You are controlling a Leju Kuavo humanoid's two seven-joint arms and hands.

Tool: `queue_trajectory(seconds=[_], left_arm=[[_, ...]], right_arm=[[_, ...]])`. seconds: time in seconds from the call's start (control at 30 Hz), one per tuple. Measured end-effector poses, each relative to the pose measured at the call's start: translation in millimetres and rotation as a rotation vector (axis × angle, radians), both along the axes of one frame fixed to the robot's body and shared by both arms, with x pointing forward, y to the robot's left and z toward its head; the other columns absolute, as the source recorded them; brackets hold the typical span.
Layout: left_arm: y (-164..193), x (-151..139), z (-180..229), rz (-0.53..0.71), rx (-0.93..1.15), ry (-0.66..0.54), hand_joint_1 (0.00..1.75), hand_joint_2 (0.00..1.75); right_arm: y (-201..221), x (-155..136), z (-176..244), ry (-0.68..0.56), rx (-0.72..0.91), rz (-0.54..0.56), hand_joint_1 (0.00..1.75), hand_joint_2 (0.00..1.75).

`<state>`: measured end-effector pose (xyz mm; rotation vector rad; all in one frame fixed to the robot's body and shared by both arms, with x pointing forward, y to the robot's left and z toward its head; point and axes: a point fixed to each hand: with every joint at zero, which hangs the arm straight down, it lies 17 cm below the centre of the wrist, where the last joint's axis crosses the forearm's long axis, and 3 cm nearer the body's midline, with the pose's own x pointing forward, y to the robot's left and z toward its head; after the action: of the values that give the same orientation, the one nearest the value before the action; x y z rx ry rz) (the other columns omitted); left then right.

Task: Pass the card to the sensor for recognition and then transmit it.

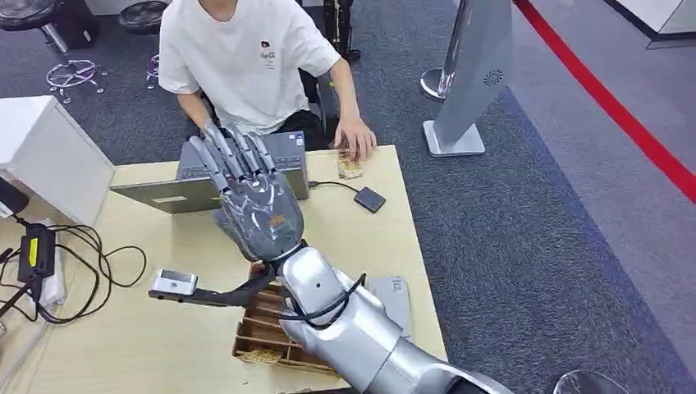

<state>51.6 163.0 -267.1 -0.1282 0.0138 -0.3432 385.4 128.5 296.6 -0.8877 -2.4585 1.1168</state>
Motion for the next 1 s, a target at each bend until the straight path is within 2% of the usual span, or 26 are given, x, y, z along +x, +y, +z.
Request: queue_trajectory(seconds=[0.07,0.13,0.23,0.4,0.57,0.63,0.77,0.83,0.9,0.97,1.0], left_arm=[[-8.8,6.9,4.0,0.001,0.032,0.04,0.0,1.75],[-7.6,8.9,4.8,-0.012,0.04,0.05,0.0,1.75],[-8.5,11.6,5.3,-0.043,0.04,0.038,0.0,1.75],[-14.3,18.6,6.9,-0.078,0.034,0.012,0.0,1.75],[-19.5,20.2,7.6,-0.124,0.038,-0.013,0.0,1.75],[-19.5,20.2,7.6,-0.129,0.039,-0.015,0.0,1.75],[-21.0,20.0,7.9,-0.142,0.035,-0.02,0.0,1.75],[-22.7,20.3,8.2,-0.165,0.032,-0.029,0.0,1.75],[-25.3,20.1,8.7,-0.177,0.024,-0.037,0.0,1.75],[-26.9,20.4,9.1,-0.18,0.019,-0.04,0.0,1.75],[-26.9,20.1,9.1,-0.178,0.019,-0.04,0.0,1.75]], right_arm=[[-1.3,-10.4,7.3,-0.009,0.032,0.01,0.0,1.75],[-13.5,-7.4,21.2,-0.045,0.054,-0.02,0.0,1.75],[-49.5,22.0,43.1,-0.086,0.084,-0.126,0.0,1.75],[-136.6,85.0,73.6,-0.17,0.077,-0.312,0.0,1.75],[-260.4,140.0,80.9,-0.205,0.028,-0.509,0.0,1.75],[-297.9,150.5,83.1,-0.209,0.025,-0.57,0.0,1.75],[-387.9,170.6,74.4,-0.182,0.007,-0.77,0.0,1.75],[-449.1,177.8,67.1,-0.157,-0.011,-0.868,0.0,1.75],[-535.9,181.7,51.0,-0.097,-0.035,-1.017,0.0,1.75],[-601.1,174.1,41.7,-0.055,-0.036,-1.12,0.0,1.75],[-620.3,170.7,39.0,-0.043,-0.04,-1.151,0.0,1.75]])
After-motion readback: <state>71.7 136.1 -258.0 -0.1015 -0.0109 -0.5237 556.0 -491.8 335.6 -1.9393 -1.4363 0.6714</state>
